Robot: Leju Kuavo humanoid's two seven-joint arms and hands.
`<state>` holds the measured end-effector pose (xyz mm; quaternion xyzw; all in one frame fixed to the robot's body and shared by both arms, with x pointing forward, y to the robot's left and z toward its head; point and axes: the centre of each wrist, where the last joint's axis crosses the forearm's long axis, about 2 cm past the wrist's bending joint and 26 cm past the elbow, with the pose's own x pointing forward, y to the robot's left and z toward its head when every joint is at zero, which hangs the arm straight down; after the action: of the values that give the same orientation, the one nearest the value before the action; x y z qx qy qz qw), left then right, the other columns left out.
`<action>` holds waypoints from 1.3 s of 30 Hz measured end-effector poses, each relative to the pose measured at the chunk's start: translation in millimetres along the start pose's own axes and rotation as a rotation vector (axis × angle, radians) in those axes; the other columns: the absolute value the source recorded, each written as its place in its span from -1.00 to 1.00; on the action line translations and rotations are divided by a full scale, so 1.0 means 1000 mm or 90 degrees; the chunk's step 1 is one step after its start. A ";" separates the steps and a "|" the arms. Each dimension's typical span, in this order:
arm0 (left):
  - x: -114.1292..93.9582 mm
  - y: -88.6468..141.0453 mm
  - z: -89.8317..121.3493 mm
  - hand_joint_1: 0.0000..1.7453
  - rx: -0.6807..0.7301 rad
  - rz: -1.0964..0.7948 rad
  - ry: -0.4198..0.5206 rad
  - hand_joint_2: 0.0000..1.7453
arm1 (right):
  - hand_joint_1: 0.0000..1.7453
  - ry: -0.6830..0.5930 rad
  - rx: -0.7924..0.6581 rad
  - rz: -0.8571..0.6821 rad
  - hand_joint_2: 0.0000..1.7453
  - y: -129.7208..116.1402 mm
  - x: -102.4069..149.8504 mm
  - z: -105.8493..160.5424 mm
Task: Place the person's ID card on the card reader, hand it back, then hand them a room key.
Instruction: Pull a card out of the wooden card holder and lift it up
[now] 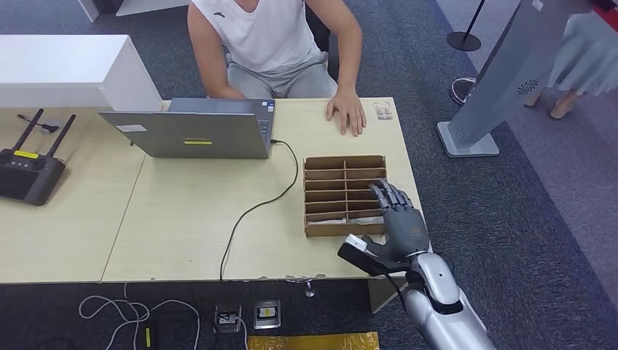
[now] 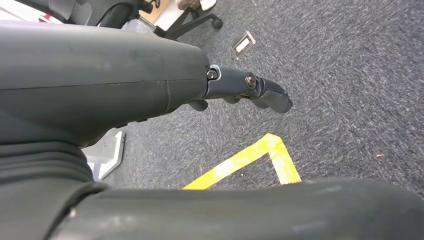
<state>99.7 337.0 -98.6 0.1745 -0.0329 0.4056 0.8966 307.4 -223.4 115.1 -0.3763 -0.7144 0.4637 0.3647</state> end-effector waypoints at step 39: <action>0.000 0.000 0.000 -1.00 -0.002 0.005 -0.008 -1.00 | 1.00 0.008 0.051 -0.017 1.00 -0.001 -0.010 0.001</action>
<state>99.9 336.5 -98.7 0.1758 -0.0397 0.4077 0.8952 310.7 -232.6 113.8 -0.3548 -0.6981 0.4847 0.3897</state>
